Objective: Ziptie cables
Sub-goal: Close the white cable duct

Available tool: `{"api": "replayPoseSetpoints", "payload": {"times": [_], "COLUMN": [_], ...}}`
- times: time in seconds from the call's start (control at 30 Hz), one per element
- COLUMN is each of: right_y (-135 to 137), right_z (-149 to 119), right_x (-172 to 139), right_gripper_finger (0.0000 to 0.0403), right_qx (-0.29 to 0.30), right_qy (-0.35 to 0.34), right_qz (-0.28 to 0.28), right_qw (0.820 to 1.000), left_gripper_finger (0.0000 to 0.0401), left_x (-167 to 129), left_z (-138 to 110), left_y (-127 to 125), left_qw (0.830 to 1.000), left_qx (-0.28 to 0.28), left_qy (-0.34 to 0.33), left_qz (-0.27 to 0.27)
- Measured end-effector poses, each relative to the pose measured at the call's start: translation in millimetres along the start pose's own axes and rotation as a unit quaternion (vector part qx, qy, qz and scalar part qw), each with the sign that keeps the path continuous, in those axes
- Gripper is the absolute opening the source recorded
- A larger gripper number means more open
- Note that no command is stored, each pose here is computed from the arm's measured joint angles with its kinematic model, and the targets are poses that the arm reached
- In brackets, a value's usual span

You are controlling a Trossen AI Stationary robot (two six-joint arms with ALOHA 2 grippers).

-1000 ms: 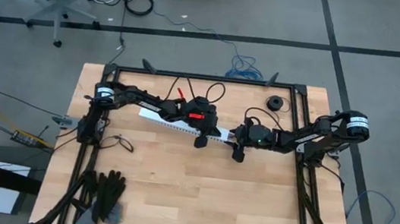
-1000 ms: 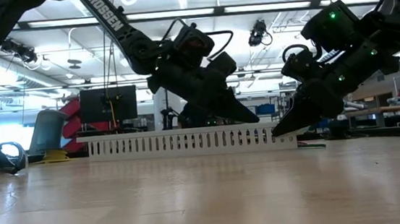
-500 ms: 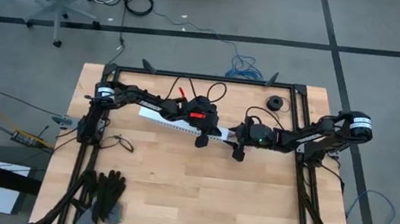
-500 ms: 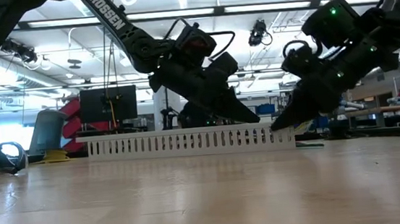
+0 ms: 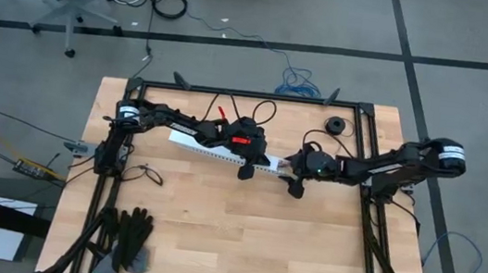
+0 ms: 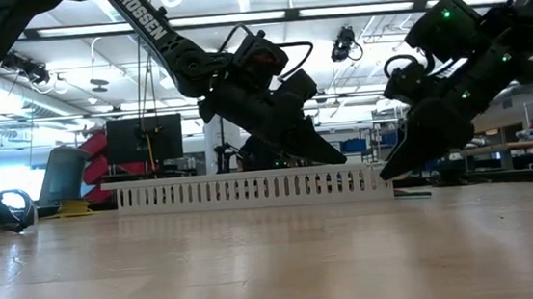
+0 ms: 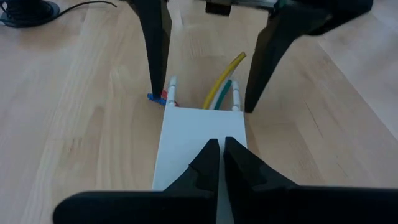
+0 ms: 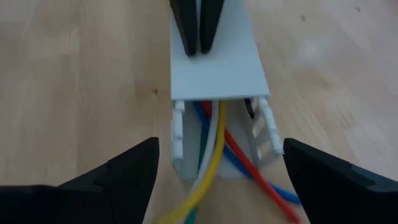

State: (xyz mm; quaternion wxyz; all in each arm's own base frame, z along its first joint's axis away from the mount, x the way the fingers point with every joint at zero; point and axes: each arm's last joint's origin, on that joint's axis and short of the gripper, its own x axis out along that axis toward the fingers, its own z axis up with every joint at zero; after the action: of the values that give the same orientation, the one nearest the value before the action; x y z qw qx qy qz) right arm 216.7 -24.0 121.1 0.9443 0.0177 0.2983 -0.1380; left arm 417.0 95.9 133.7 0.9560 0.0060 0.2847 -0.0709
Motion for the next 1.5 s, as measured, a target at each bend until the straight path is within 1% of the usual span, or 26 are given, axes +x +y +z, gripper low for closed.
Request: {"api": "replayPoseSetpoints", "payload": {"times": [0.23,0.4,0.57,0.7,0.8,1.0,1.1,1.2,1.33,1.43,1.5], "right_y": [-1,0,4,4,4,3,3,3,3,3,3], "right_z": [5,-7,-6,-6,-5,-5,-4,-3,-3,-2,-2], "right_x": [-12,-4,4,5,5,5,5,5,5,5,5], "right_gripper_finger": [0.0306,0.0305,0.0304,0.0300,0.0278,0.0199,0.0171,0.0162,0.0164,0.0166,0.0166], "right_qx": [0.003,-0.002,-0.001,-0.002,-0.005,-0.006,-0.005,-0.005,-0.011,-0.011,-0.012], "right_qy": [-0.001,0.041,0.018,0.012,0.009,0.007,0.005,-0.001,-0.006,-0.007,-0.007], "right_qz": [0.003,0.004,0.010,0.006,0.002,-0.001,-0.001,-0.001,0.000,0.002,0.002], "right_qw": [1.000,0.999,1.000,1.000,1.000,1.000,1.000,1.000,1.000,1.000,1.000], "left_gripper_finger": [0.0000,0.0000,0.0000,0.0000,0.0000,0.0000,0.0000,0.0000,0.0000,0.0000,0.0000], "left_x": [0,0,0,-1,0,0,0,0,3,10,19], "left_z": [-1,-1,-1,-1,-1,0,1,1,3,2,4], "left_y": [1,2,2,2,2,3,3,2,-1,-1,1], "left_qw": [1.000,1.000,1.000,1.000,1.000,1.000,1.000,1.000,1.000,0.999,0.999], "left_qx": [-0.001,-0.001,-0.002,-0.004,-0.005,-0.005,-0.003,-0.004,0.003,0.008,0.005], "left_qy": [0.000,0.000,0.000,-0.001,-0.001,-0.010,-0.014,-0.016,-0.028,-0.040,-0.047], "left_qz": [0.001,0.001,0.002,0.002,0.002,0.004,0.005,0.005,0.005,0.004,-0.005]}}
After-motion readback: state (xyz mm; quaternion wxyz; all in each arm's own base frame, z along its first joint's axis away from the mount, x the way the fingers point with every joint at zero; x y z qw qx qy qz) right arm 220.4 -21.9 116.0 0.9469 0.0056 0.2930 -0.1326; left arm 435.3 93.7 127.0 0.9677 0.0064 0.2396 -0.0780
